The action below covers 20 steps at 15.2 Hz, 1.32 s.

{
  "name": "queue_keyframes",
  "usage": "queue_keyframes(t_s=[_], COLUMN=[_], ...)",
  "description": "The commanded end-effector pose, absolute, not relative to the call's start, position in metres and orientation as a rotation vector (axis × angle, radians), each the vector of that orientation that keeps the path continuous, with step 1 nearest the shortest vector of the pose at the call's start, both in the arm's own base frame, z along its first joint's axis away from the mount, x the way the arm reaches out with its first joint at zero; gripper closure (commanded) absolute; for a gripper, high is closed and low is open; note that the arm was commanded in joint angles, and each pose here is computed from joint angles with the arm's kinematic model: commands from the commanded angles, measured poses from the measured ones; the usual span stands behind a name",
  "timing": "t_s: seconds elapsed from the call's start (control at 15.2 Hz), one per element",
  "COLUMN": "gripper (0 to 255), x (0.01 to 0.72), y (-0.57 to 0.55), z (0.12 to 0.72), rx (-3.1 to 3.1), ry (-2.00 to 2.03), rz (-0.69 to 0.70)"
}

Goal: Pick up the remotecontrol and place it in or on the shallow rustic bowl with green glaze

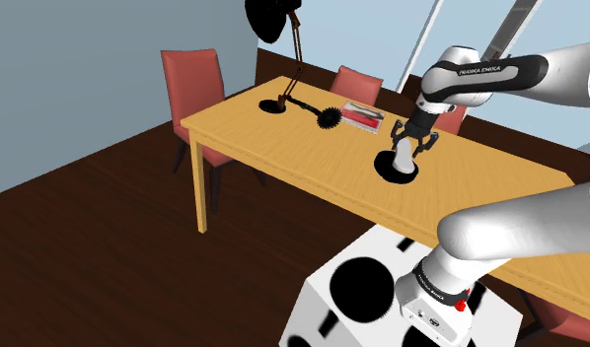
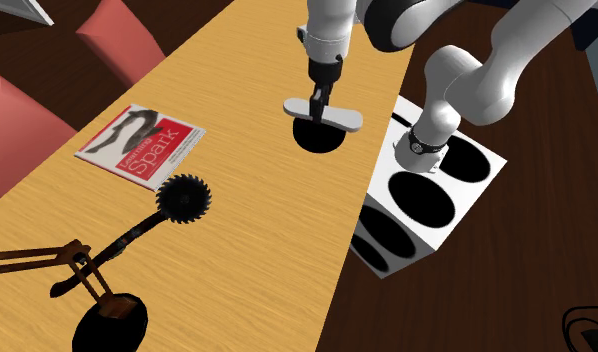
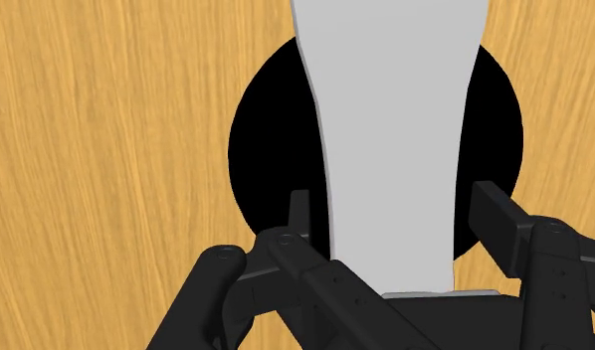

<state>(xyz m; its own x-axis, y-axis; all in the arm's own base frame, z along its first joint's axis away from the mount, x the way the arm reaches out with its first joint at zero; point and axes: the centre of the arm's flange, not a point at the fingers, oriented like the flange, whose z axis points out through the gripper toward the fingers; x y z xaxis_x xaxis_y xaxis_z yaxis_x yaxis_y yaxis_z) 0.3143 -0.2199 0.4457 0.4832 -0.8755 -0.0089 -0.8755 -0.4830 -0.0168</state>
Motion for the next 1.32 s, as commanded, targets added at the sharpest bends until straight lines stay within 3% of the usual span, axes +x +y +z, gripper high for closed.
queue_keyframes(t_s=[0.0,0.79,0.86,1.25], gripper=[255,255,0,0], x=[0.314,0.314,0.314,0.314], y=[-0.22,-0.22,-0.22,-0.22], z=[0.435,0.414,0.414,0.428], rx=[-2.689,-2.689,-2.689,-2.689], ry=[1.587,1.587,1.587,1.587], rz=[-0.003,-0.003,-0.003,-0.003])
